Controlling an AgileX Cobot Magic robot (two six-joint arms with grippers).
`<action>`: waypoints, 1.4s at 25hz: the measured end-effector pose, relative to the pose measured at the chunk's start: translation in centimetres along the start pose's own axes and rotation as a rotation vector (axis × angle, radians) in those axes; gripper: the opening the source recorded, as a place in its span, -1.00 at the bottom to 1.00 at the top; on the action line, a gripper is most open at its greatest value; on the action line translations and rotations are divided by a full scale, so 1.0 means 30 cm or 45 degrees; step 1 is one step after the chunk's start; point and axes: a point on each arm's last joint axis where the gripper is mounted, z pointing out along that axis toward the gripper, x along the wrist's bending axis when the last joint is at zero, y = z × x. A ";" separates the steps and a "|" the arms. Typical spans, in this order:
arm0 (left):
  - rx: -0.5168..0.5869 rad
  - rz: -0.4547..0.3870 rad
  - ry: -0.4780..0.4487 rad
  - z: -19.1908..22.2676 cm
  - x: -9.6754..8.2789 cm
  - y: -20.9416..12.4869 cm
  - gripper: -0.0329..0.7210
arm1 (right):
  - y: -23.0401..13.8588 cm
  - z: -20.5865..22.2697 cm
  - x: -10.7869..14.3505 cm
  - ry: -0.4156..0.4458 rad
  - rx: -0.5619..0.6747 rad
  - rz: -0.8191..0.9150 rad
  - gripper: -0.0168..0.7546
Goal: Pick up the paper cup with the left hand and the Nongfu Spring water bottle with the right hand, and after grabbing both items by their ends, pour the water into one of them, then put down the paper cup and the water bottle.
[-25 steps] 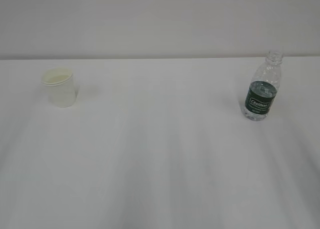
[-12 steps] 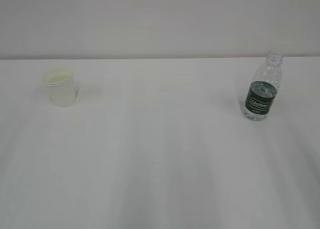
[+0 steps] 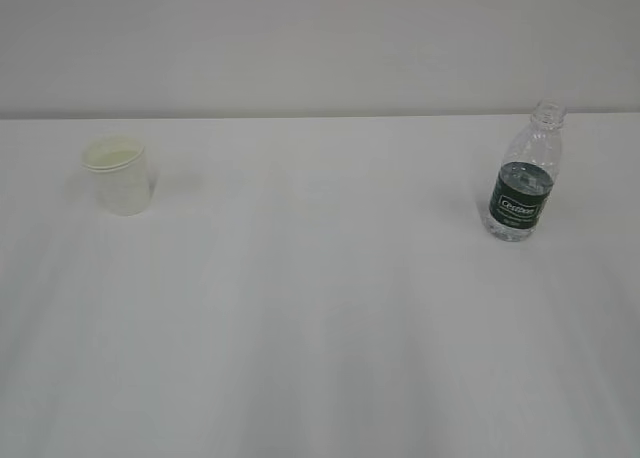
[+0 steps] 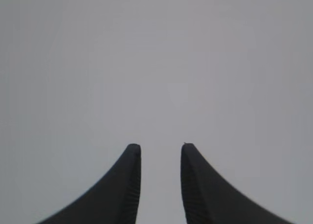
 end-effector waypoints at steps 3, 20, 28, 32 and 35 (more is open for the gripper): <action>0.011 -0.014 -0.027 -0.002 -0.003 -0.002 -0.39 | 0.004 -0.057 -0.008 -0.013 0.026 0.007 0.34; 0.047 -0.149 -0.393 -0.054 -0.006 0.014 -0.39 | -0.067 -0.232 -0.019 -0.040 0.224 0.037 0.34; 0.075 -0.166 -0.488 -0.066 -0.014 0.012 -0.39 | -0.095 -0.240 -0.018 -0.036 0.349 0.040 0.34; 0.074 -0.195 -0.554 -0.077 -0.009 0.017 -0.39 | -0.109 -0.244 -0.017 -0.034 0.411 0.041 0.34; 0.074 -0.215 -0.601 -0.085 -0.006 0.020 -0.39 | -0.112 -0.246 -0.017 -0.034 0.427 0.041 0.34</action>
